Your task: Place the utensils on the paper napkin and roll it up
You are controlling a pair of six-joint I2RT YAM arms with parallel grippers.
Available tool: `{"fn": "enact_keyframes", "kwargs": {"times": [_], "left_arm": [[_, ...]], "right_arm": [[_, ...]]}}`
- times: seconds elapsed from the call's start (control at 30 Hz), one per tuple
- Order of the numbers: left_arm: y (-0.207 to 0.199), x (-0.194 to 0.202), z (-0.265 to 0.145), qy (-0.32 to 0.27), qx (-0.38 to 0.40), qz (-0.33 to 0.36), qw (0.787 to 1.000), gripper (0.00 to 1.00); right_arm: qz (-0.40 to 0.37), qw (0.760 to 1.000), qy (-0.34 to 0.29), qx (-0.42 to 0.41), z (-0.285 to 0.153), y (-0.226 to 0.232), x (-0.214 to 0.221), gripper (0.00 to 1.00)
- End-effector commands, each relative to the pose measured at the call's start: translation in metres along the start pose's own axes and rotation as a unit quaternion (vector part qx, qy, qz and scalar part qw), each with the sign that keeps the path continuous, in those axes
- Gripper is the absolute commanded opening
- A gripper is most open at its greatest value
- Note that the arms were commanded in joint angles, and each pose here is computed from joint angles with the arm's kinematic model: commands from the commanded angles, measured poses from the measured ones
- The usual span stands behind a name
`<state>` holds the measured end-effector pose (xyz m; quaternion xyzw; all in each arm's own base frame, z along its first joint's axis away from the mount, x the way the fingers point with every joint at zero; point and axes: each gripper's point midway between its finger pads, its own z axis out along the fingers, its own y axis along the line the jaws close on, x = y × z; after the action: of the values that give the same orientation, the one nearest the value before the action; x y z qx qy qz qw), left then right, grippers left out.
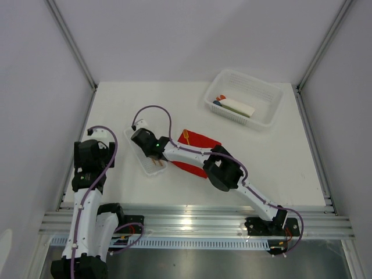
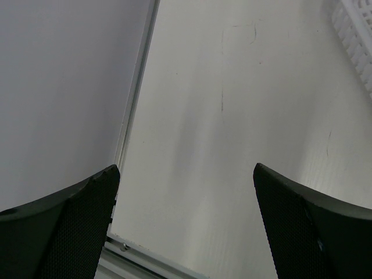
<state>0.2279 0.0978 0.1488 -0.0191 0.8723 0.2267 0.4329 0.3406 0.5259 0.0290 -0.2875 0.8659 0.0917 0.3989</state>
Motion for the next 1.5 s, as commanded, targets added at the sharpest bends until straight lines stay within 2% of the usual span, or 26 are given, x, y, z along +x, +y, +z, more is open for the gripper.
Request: {"fn": "enact_keyframes", "kwargs": {"times": [0.0, 0.43, 0.6, 0.77, 0.93, 1.2, 1.47], "left_arm": [[-0.001, -0.002, 0.000, -0.004, 0.006, -0.011, 1.000, 0.99], [-0.002, -0.003, 0.000, -0.005, 0.008, -0.010, 1.000, 0.99], [-0.002, -0.004, 0.000, -0.008, 0.007, -0.010, 1.000, 1.00], [-0.001, -0.005, -0.001, -0.011, 0.007, -0.011, 1.000, 1.00], [-0.001, -0.005, -0.002, -0.013, 0.007, -0.012, 1.000, 1.00], [-0.002, -0.004, -0.001, -0.010, 0.009, -0.011, 1.000, 1.00], [-0.002, -0.005, -0.001, -0.011, 0.010, -0.010, 1.000, 0.99]], "right_arm": [[0.003, 0.999, 0.030, -0.019, -0.007, 0.007, 0.012, 0.24], [-0.027, 0.997, 0.074, 0.015, 0.000, 0.007, 0.053, 0.22], [-0.034, 0.996, 0.077, 0.018, 0.000, 0.007, 0.057, 0.12], [-0.031, 0.996, 0.080, 0.022, -0.001, 0.007, 0.059, 0.08], [-0.027, 0.997, 0.066, 0.018, -0.008, 0.010, 0.048, 0.00], [-0.007, 1.000, -0.009, 0.006, -0.038, 0.018, -0.006, 0.00], [0.016, 0.999, -0.050, -0.001, -0.053, 0.016, -0.036, 0.00]]}}
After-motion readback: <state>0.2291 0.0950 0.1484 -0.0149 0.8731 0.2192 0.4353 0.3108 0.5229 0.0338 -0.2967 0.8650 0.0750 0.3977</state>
